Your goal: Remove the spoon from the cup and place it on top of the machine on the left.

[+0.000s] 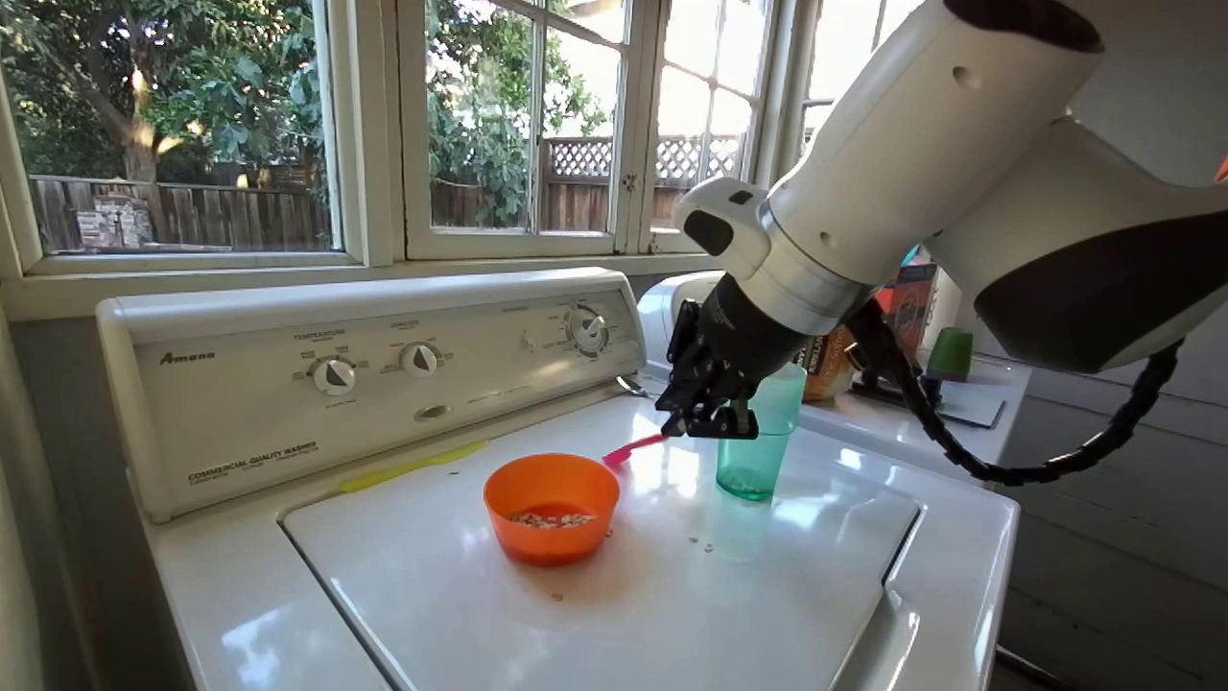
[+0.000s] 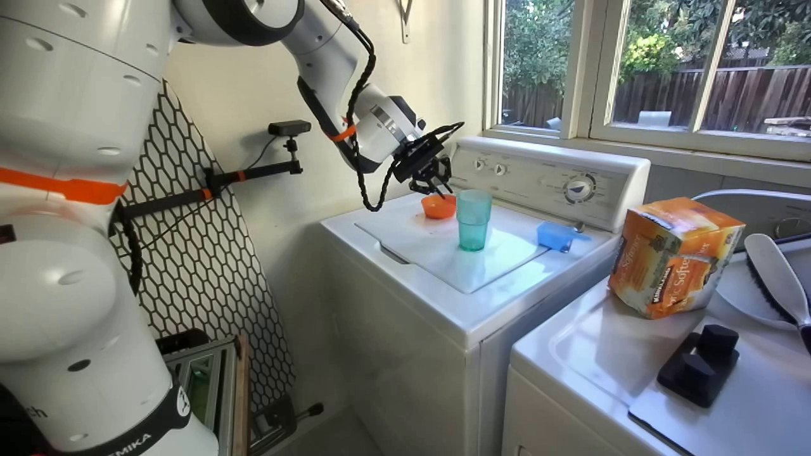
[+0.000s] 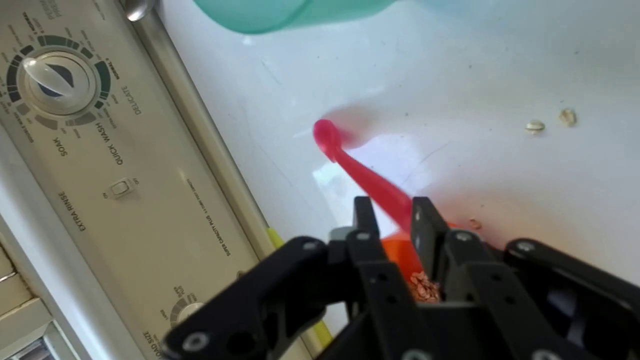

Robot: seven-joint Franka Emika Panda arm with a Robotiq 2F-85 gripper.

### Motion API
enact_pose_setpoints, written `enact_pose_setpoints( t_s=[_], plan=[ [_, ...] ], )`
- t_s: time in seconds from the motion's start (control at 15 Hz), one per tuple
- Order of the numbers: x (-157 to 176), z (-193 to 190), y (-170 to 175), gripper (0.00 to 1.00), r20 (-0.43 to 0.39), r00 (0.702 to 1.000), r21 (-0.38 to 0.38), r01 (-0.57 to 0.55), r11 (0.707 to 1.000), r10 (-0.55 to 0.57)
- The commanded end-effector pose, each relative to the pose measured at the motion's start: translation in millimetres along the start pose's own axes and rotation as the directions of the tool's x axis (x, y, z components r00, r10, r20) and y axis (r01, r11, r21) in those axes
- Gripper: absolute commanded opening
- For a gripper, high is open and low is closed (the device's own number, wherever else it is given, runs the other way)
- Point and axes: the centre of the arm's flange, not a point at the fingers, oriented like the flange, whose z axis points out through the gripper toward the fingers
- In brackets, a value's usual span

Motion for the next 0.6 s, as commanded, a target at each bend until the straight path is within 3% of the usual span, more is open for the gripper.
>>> enact_pose_setpoints(
  t_s=[0.0, 0.33, 0.4, 0.53],
  plan=[
    [1, 14, -8, 0.58, 0.012, 0.999, 0.025, 0.03, 0.999, -0.031],
    [9, -19, 15, 0.95, 0.074, 0.994, 0.096, 0.07, 0.993, -0.077],
    [13, -36, 27, 1.0, 0.104, 0.992, 0.132, 0.057, 0.99, -0.071],
    [20, -76, 57, 1.0, 0.16, 0.986, 0.228, 0.003, 0.974, -0.041]
  ],
)
